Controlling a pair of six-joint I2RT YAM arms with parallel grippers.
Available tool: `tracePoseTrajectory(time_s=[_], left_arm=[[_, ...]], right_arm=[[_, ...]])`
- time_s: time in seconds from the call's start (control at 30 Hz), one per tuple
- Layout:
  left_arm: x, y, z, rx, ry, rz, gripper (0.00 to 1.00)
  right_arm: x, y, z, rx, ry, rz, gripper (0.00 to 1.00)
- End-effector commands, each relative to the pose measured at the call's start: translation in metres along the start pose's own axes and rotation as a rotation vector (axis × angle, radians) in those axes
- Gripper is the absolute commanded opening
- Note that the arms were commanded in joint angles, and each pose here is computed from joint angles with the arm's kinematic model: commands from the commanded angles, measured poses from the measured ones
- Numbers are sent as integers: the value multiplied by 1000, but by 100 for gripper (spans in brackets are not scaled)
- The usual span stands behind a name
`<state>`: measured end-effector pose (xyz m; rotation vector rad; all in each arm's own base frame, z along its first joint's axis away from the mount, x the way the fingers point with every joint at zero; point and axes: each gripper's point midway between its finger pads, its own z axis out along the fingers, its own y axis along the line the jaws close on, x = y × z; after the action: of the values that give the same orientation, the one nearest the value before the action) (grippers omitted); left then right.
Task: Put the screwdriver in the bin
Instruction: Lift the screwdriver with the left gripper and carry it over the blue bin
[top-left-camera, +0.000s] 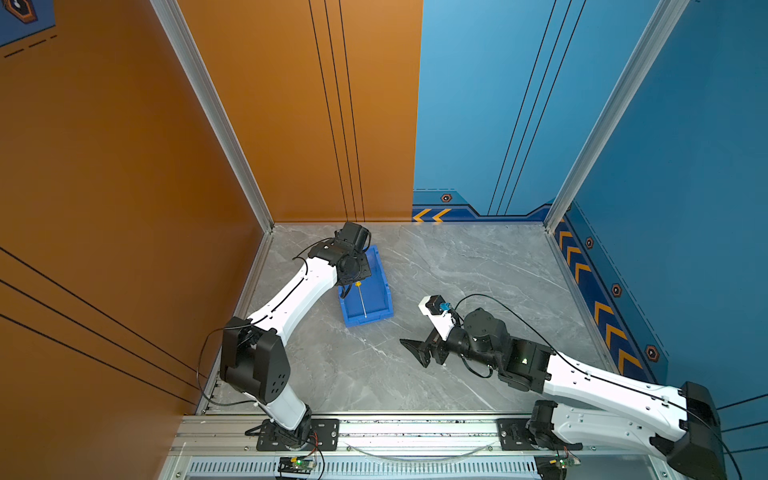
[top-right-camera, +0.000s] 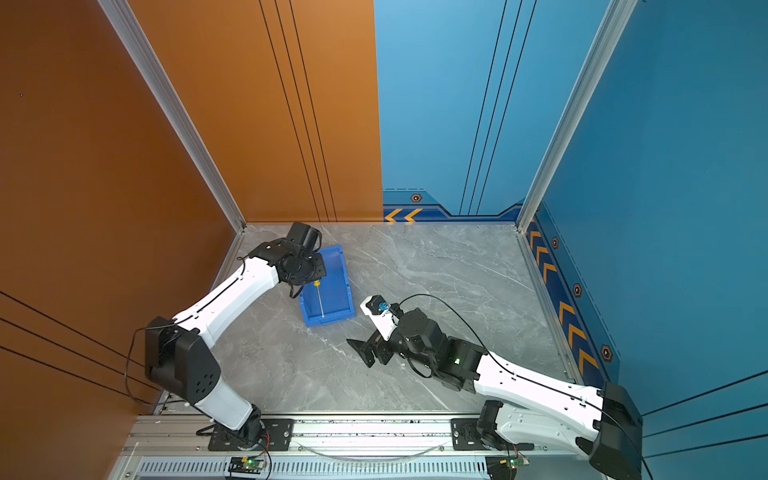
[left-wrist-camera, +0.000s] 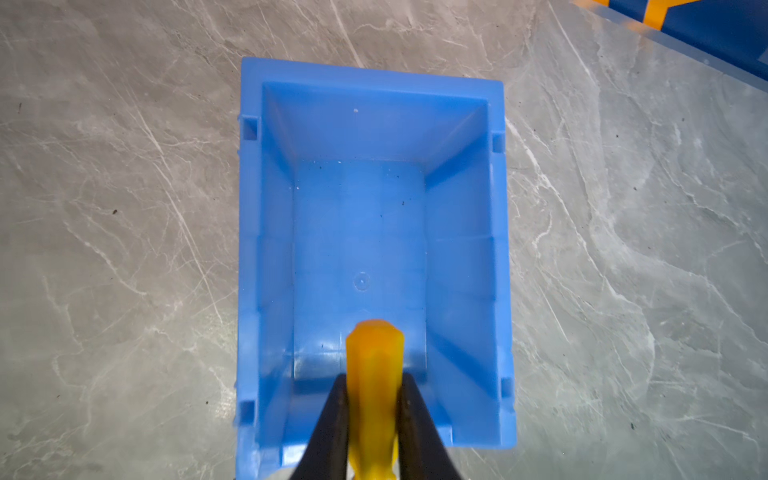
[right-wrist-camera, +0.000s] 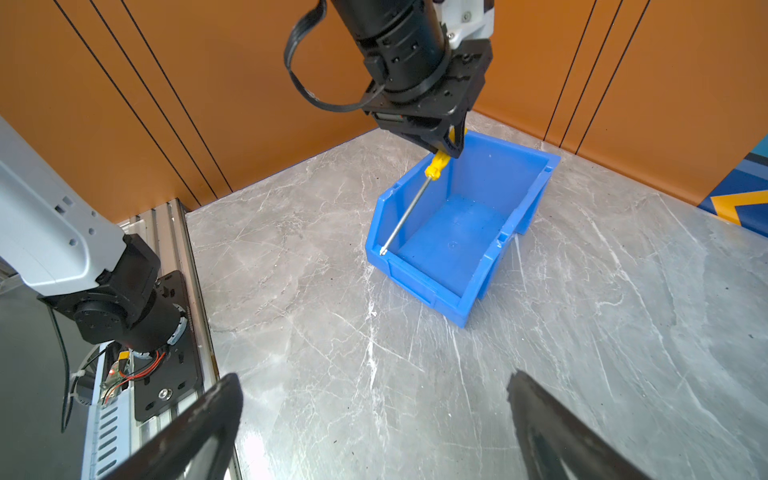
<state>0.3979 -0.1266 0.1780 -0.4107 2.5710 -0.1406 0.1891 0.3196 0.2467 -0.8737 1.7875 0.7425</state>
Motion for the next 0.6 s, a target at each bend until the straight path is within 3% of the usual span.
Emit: tracePoseTrajectory(time_s=[0.0,0.27,0.57], left_arm=[[-19,-2,12,-21,-25,-3,0],[-26,-8,57,-75,14,11,0],[-25,-9,83,-100,45,31,0]], right_arm=[[-22,1,4,-3,-47,-3,100],[-21,-8,14,24,-38,23,100],[-20,-11,20,3,-25,10,100]])
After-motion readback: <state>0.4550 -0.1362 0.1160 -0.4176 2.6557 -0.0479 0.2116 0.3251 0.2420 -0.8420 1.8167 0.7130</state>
